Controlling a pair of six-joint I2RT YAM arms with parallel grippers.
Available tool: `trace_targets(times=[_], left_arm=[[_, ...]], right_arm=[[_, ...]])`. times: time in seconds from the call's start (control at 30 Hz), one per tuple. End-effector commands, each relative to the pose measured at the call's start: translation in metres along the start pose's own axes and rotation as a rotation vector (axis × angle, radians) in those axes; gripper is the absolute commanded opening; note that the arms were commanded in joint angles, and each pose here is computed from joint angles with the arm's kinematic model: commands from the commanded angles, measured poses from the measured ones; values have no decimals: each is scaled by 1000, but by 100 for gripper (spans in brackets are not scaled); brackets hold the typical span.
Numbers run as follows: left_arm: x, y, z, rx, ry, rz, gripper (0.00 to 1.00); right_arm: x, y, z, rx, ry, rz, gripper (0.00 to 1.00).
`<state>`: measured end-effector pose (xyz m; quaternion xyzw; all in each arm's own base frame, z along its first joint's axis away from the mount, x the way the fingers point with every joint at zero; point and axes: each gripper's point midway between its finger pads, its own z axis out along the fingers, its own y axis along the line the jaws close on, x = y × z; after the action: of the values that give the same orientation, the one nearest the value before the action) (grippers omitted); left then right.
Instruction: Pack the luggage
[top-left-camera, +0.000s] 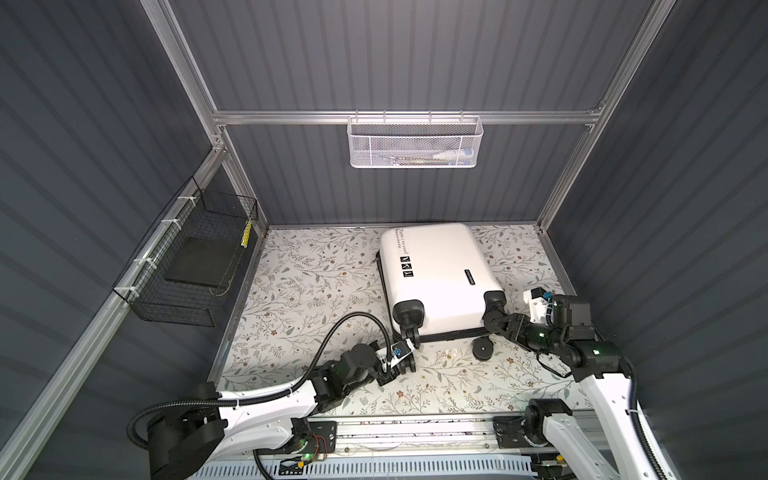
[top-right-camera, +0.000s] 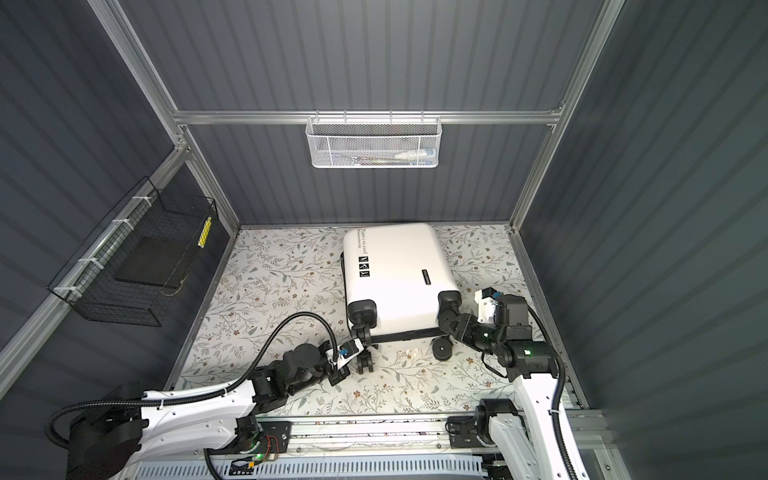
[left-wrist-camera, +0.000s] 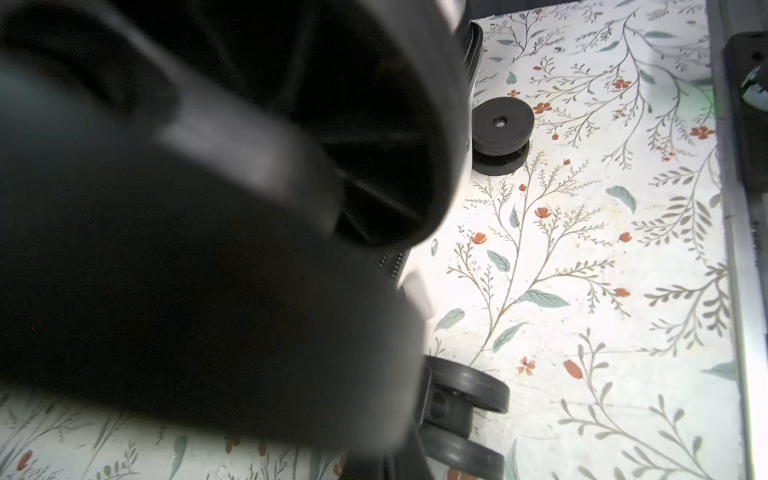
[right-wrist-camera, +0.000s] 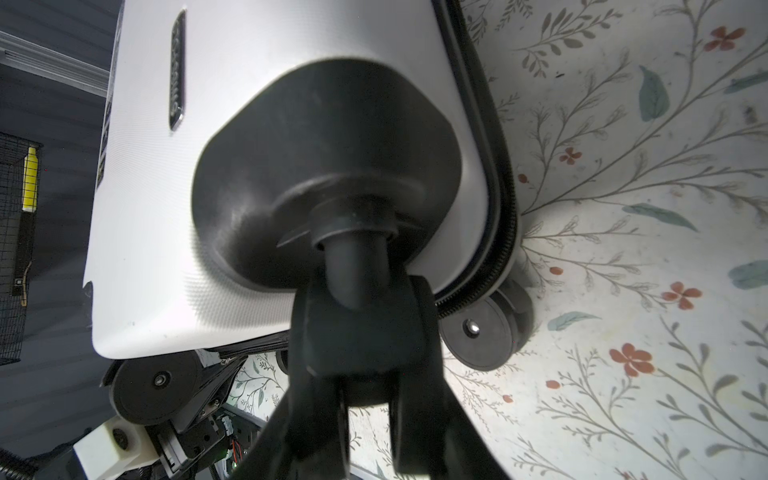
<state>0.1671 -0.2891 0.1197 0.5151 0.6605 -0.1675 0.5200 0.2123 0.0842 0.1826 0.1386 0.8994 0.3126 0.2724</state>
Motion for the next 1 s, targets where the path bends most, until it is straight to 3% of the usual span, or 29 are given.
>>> trace_targets(times=[0.0,0.53,0.97], left_arm=[[-53,-25,-1,106,-143,88,0],[-80,-73,28,184,-152,217,0],[-99,-109,53,250,-196,239,0]], right_arm=[[7,3,4,-24,31,52,0],[11,22,-3,-77,31,36,0],[9,50,-19,-130,12,-6,0]])
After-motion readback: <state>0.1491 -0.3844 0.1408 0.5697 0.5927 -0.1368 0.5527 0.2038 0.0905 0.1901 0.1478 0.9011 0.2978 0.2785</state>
